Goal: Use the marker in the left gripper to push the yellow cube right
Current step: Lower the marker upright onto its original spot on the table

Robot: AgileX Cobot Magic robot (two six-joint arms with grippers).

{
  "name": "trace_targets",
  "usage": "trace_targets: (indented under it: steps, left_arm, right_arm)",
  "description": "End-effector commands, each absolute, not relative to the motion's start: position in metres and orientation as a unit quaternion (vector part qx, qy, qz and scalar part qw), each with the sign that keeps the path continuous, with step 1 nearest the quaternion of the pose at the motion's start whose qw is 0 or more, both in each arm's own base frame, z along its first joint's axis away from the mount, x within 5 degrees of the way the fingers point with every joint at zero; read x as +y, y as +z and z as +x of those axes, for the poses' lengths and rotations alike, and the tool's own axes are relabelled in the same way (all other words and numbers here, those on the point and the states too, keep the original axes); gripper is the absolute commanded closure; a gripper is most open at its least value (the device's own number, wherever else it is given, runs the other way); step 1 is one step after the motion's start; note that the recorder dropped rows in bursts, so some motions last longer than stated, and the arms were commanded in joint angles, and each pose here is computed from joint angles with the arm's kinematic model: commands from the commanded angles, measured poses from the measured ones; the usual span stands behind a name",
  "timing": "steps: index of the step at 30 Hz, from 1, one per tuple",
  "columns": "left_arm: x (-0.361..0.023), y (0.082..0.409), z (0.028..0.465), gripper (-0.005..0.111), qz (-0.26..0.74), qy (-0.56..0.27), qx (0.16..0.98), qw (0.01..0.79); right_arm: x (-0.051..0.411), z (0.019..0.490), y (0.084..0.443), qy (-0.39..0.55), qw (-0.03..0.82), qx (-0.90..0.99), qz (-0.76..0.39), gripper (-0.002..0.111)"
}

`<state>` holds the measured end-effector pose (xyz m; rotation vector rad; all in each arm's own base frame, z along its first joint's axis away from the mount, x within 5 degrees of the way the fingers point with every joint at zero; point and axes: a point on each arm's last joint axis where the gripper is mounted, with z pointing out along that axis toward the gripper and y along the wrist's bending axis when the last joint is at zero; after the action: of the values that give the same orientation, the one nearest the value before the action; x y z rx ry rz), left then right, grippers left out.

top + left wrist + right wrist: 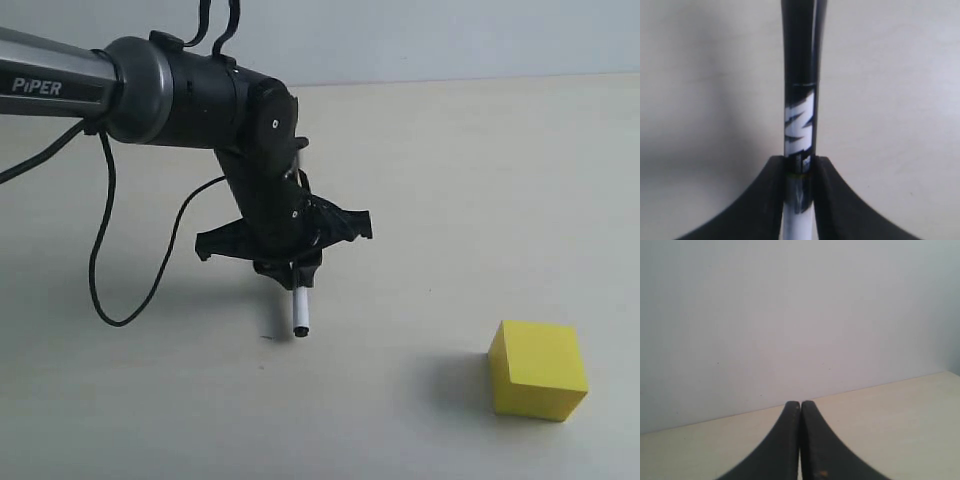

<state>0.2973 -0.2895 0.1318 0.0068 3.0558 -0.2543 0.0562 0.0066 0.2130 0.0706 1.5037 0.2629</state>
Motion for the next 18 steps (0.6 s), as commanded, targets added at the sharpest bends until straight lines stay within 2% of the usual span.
trace_targets:
  steps: [1, 18]
  left_arm:
    - [-0.2911, 0.1264, 0.2987, 0.107, 0.002, -0.090, 0.995, 0.038]
    - [-0.2912, 0.1226, 0.2987, 0.107, 0.010, -0.086, 0.996, 0.035]
  right_arm:
    - [0.0062, 0.0559, 0.2121, 0.116, 0.724, 0.679, 0.033, 0.108]
    - [0.0062, 0.0559, 0.2121, 0.116, 0.724, 0.679, 0.033, 0.108]
